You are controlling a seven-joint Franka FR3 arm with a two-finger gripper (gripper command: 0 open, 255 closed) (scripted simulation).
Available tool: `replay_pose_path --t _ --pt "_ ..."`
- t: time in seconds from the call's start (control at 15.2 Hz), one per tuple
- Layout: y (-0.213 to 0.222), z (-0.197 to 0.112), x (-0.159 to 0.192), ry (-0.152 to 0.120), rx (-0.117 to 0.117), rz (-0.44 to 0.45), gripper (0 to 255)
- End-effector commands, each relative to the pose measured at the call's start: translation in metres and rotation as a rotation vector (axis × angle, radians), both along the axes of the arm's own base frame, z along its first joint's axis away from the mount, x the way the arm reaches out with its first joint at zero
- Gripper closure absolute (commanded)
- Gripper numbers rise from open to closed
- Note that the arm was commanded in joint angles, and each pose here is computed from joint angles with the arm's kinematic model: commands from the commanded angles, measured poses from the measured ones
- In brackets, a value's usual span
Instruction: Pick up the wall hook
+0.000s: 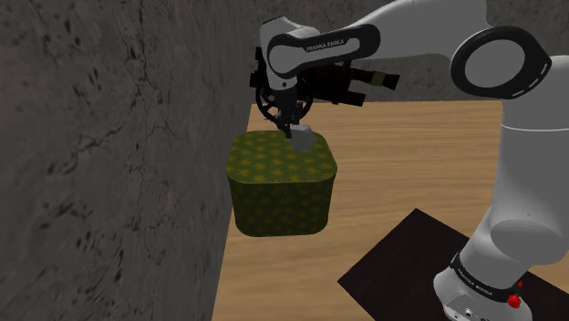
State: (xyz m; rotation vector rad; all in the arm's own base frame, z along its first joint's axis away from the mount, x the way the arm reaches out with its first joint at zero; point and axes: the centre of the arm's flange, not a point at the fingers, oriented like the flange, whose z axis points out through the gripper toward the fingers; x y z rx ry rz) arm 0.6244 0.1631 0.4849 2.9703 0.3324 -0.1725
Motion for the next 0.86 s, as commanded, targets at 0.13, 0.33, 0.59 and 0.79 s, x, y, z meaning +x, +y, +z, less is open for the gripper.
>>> replay_pose_path --t 0.13,0.33,0.59,0.79 --pt "0.0 0.021 -0.001 0.0 0.0 0.0 255" --pt "0.0 0.037 -0.001 0.0 0.0 0.0 255" --pt "0.0 0.058 -0.001 0.0 0.0 0.0 255" --pt "0.0 0.064 -0.001 0.0 0.0 0.0 255"
